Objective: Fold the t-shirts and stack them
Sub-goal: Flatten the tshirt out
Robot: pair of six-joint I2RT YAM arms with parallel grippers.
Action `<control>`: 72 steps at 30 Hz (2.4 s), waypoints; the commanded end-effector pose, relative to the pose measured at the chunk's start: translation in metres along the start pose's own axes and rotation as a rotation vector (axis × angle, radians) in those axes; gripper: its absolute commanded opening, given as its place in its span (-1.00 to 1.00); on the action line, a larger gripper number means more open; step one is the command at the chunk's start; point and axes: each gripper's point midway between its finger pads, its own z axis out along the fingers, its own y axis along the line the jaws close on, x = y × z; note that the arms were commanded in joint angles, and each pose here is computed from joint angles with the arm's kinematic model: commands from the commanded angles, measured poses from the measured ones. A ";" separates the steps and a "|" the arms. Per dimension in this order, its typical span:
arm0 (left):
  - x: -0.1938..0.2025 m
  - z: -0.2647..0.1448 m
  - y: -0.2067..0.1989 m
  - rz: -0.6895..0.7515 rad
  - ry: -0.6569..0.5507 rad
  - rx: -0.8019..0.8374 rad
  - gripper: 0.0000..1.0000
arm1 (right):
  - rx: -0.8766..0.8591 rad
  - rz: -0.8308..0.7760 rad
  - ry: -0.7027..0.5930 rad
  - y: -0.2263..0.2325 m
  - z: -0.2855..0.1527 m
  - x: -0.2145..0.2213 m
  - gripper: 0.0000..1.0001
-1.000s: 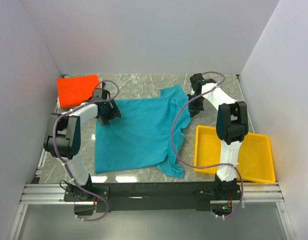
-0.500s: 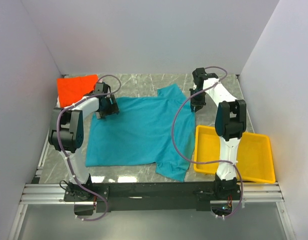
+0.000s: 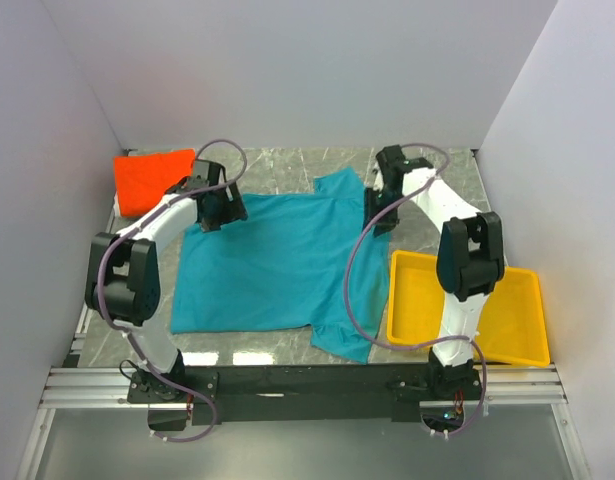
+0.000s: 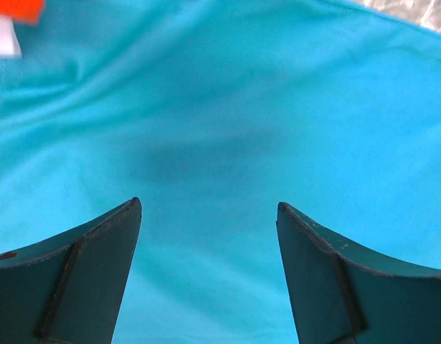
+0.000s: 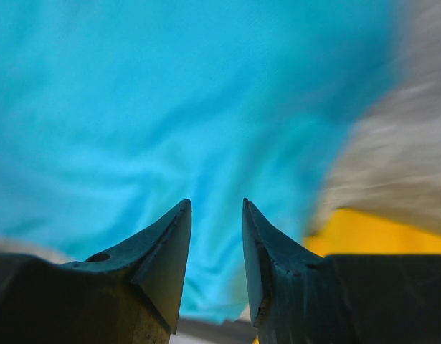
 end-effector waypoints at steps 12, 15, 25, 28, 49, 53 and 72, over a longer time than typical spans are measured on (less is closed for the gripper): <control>0.052 0.020 0.013 0.016 0.102 0.007 0.61 | -0.152 -0.031 0.092 0.054 0.050 0.043 -0.18; 0.049 0.031 0.010 0.037 0.120 -0.008 0.60 | -0.117 -0.025 0.085 0.046 0.060 0.037 -0.18; 0.046 0.074 0.007 0.086 0.183 -0.062 0.58 | -0.054 0.057 0.086 0.012 0.080 0.023 -0.18; 0.027 0.081 -0.006 0.087 0.163 -0.043 0.58 | -0.047 0.078 0.077 0.007 0.081 0.009 -0.18; -0.054 0.104 -0.077 0.104 0.037 0.112 0.59 | -0.071 0.125 0.045 -0.001 0.071 -0.059 -0.18; -0.095 0.057 -0.100 0.098 -0.089 0.162 0.61 | -0.093 0.104 0.005 0.004 0.056 -0.067 -0.18; 0.013 -0.050 0.030 -0.096 -0.113 -0.063 0.24 | -0.110 0.043 -0.070 0.021 -0.005 -0.056 -0.18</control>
